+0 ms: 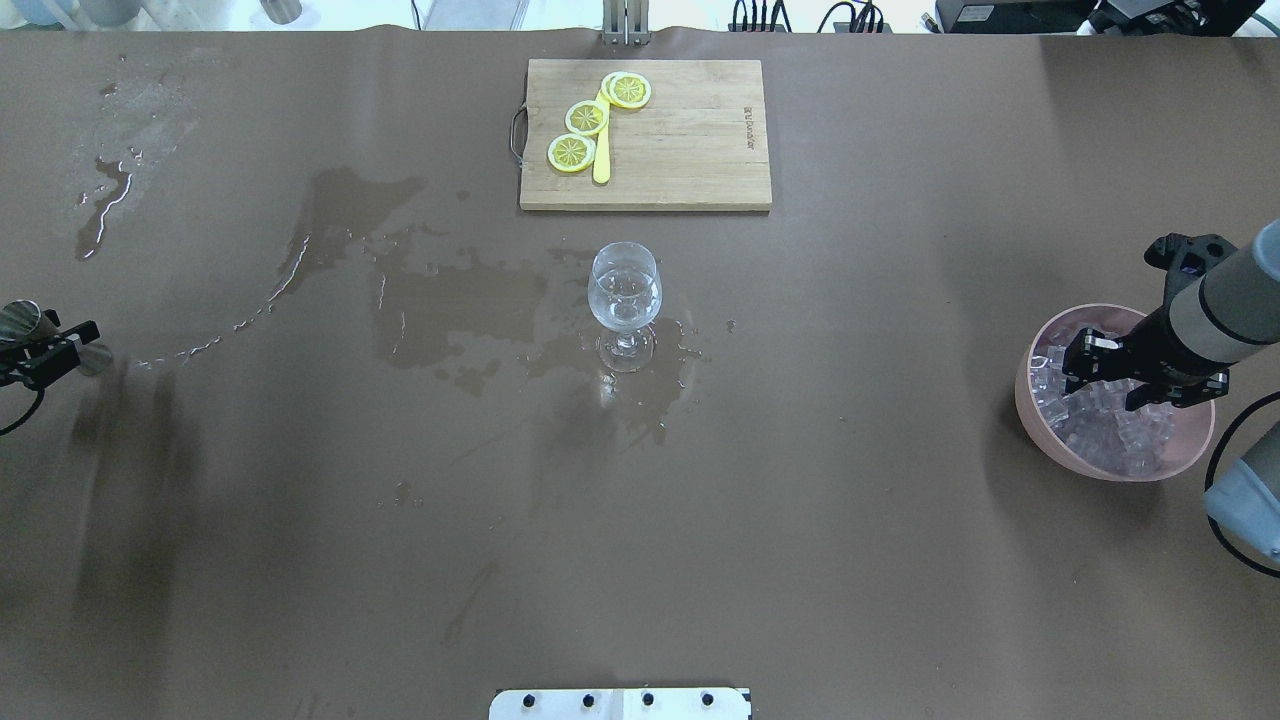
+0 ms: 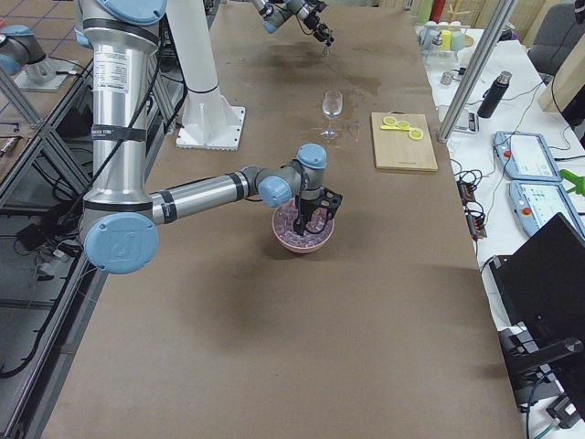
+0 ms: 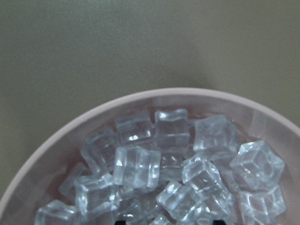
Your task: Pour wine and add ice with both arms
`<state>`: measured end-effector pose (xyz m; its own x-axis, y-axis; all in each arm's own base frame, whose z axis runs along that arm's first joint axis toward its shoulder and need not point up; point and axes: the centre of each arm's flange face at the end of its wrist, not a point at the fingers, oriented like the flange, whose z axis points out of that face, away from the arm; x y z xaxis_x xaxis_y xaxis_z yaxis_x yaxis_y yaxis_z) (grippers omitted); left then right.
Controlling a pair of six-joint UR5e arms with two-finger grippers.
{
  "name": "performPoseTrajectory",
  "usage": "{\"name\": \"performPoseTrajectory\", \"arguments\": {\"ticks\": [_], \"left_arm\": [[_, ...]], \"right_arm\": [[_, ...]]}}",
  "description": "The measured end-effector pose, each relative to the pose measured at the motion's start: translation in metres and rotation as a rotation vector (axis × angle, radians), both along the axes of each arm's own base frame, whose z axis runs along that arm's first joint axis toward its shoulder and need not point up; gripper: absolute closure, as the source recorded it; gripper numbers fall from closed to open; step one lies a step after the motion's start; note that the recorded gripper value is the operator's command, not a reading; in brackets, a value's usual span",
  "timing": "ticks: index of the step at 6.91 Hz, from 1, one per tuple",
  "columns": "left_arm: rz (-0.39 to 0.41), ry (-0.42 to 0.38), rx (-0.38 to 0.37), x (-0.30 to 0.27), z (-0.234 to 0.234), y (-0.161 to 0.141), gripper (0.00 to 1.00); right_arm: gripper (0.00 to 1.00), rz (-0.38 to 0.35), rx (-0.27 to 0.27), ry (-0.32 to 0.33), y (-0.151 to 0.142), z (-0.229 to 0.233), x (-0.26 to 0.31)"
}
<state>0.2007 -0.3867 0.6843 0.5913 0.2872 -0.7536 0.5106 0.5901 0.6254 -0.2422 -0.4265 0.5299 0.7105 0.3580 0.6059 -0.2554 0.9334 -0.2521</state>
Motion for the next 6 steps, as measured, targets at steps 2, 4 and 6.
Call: {"name": "performPoseTrajectory", "arguments": {"ticks": [2,4,6], "left_arm": [[-0.001,-0.008,-0.005,-0.002,0.005,0.001,0.42],[-0.002,-0.011,-0.008,-0.003,0.008,0.002,0.46],[-0.001,-0.010,-0.009,-0.003,0.009,0.002,0.49]], "right_arm": [[0.07,-0.001,0.002,0.006,0.001,0.002,-0.001],[0.07,-0.003,0.007,0.007,0.002,0.004,-0.002],[0.25,-0.003,0.007,0.009,0.002,0.011,-0.003]]}}
